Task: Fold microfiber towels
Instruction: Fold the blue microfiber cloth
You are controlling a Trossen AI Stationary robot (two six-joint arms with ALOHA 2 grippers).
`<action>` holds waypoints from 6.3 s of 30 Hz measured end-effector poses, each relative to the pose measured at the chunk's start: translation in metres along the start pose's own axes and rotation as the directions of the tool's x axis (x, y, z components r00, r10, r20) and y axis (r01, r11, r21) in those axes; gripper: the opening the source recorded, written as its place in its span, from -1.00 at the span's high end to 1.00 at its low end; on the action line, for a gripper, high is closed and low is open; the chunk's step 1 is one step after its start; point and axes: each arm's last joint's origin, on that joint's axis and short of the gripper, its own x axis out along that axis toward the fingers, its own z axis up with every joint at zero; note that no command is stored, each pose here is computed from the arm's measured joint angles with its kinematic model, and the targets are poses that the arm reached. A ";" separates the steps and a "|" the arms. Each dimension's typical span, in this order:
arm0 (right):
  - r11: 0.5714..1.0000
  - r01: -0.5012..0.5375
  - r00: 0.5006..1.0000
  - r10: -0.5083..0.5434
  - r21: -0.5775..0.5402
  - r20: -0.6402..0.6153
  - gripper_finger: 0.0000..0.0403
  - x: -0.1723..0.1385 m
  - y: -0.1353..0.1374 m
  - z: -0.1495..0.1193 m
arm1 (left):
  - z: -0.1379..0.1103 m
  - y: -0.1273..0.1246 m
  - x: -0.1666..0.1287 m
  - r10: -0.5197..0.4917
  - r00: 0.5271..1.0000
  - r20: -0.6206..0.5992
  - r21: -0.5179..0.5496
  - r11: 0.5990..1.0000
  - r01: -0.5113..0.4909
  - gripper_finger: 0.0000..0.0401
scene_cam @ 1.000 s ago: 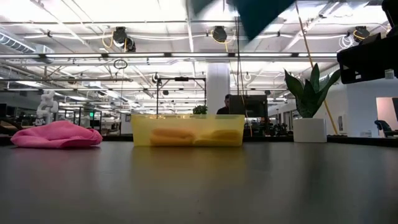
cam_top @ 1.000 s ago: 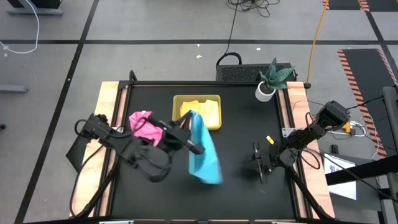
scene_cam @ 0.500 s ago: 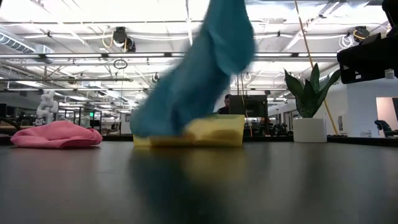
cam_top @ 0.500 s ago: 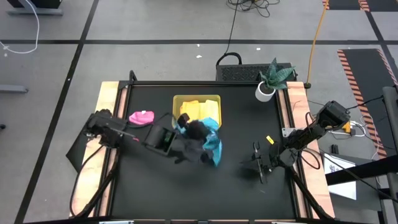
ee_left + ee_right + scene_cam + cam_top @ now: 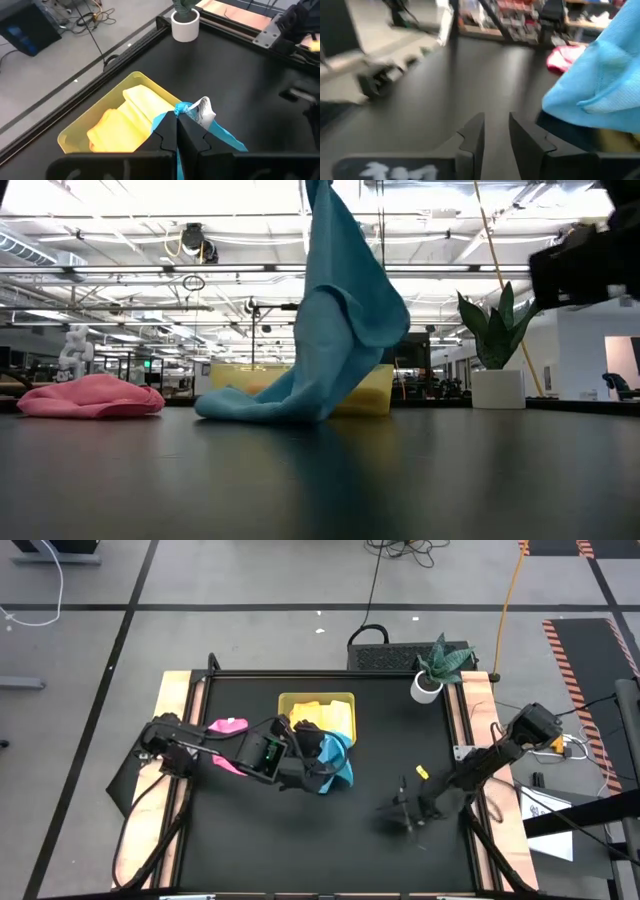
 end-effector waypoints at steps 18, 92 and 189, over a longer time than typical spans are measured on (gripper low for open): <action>0.902 0.404 0.915 -0.396 0.152 -0.078 -0.07 0.054 -0.033 0.023 | 0.001 0.001 0.001 0.023 1.000 0.019 0.024 0.999 -0.024 0.99; 0.817 0.536 0.730 -0.575 -0.213 -0.369 1.00 -0.048 -0.106 0.060 | -0.097 -0.001 0.058 0.144 0.987 -0.069 0.394 0.913 -0.106 0.97; 0.963 -0.125 0.722 0.253 0.237 -0.644 1.00 0.002 0.037 0.017 | -0.249 -0.086 0.018 -0.436 0.849 -0.300 0.449 0.720 0.529 0.97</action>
